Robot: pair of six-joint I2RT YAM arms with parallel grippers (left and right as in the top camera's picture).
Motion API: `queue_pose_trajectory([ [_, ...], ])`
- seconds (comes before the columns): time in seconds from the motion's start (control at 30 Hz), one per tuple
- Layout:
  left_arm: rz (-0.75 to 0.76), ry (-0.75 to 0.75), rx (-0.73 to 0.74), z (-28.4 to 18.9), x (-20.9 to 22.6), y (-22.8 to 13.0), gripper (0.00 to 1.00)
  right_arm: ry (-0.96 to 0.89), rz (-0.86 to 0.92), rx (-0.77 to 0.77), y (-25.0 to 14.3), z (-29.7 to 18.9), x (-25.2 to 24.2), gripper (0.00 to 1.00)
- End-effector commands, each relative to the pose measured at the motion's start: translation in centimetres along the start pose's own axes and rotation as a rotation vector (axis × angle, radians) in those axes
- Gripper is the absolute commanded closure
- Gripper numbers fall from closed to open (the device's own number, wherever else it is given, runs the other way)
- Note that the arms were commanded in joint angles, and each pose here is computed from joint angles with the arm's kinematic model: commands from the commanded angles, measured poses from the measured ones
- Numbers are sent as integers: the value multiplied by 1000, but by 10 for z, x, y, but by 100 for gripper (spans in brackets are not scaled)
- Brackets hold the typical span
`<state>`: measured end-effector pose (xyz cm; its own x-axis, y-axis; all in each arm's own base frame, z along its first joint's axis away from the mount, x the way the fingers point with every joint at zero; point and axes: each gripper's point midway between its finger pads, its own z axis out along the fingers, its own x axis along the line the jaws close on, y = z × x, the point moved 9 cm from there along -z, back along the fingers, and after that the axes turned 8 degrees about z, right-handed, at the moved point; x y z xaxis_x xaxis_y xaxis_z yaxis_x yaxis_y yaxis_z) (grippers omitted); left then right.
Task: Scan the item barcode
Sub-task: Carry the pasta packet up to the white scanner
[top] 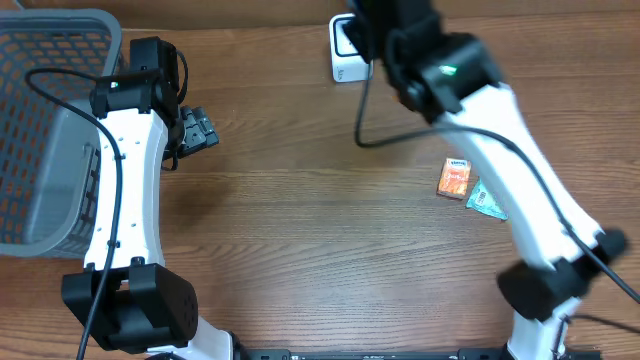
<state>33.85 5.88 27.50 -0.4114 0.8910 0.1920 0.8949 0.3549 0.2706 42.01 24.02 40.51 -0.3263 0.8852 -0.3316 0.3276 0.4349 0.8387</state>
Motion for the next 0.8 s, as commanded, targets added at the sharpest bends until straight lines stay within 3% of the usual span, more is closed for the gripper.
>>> queue_pose_trajectory([
  [0.0,17,-4,-13,-4,1,3,0,-158,-230,-46,6,35,6,97],
  [0.37,17,-4,-13,-4,1,3,0,-306,-277,-239,-8,133,44,97],
  [0.77,17,-4,-13,-4,1,3,0,-489,-381,-445,-28,175,87,96],
])
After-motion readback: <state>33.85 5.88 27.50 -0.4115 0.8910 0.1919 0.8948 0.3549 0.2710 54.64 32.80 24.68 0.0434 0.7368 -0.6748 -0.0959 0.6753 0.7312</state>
